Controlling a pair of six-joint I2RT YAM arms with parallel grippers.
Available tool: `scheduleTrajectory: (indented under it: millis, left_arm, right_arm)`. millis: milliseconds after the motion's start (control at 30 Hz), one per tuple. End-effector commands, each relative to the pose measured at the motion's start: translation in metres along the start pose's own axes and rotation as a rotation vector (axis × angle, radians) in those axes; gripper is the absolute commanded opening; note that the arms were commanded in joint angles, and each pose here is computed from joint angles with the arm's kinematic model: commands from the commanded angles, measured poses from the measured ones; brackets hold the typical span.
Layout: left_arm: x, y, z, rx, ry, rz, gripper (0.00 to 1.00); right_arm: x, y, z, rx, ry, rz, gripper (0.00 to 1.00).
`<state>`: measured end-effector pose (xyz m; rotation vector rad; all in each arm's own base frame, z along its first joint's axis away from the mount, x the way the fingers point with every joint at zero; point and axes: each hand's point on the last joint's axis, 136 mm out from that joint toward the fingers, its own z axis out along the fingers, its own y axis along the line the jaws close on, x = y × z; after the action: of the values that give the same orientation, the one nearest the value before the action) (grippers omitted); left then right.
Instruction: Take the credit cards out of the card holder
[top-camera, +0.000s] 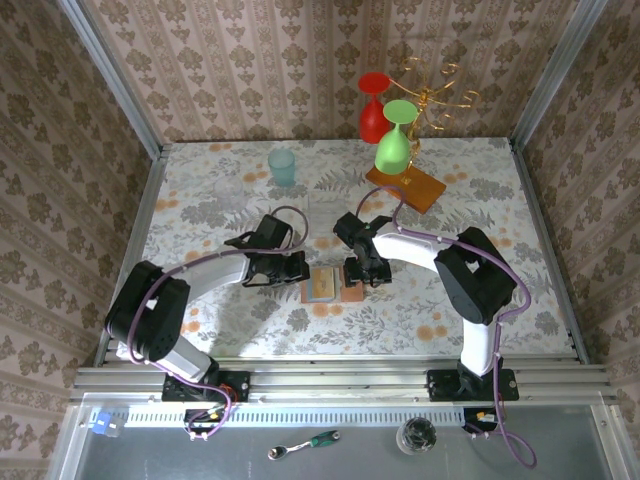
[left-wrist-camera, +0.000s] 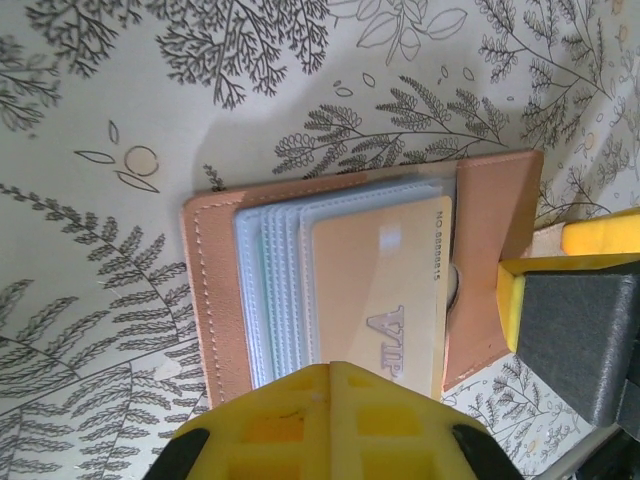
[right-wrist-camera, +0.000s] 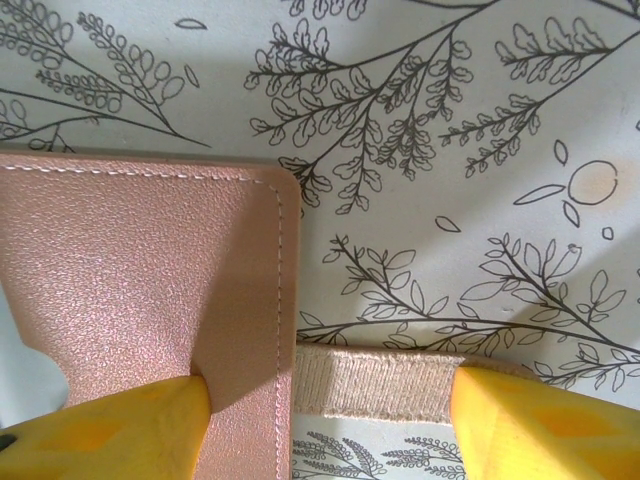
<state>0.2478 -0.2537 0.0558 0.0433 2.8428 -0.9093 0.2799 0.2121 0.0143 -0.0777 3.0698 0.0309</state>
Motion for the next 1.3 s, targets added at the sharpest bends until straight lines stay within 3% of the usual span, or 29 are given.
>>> scheduleTrajectory:
  millis: [0,233,567,967,1267]
  left_arm:
    - [-0.005,-0.009,0.003,0.017,0.0,0.004,0.03]
    - [-0.003,-0.009,0.009,-0.005,0.012,0.013,0.03]
    - [0.0,-0.009,0.013,0.001,0.019,0.012,0.01]
    - [0.009,-0.009,0.023,0.004,0.05,0.016,0.0]
    - [0.014,0.001,0.027,-0.037,0.075,0.01,0.0]
  right_arm:
    - [0.014,-0.016,0.019,0.064,0.048,0.03,0.66]
    - [-0.004,0.001,-0.026,-0.032,-0.045,0.033,0.65]
    - [-0.013,0.031,-0.051,-0.212,-0.084,0.06,0.6]
    - [-0.018,0.082,-0.05,-0.502,-0.079,0.035,0.54]
    - [-0.017,0.09,-0.039,-0.579,-0.05,0.049,0.37]
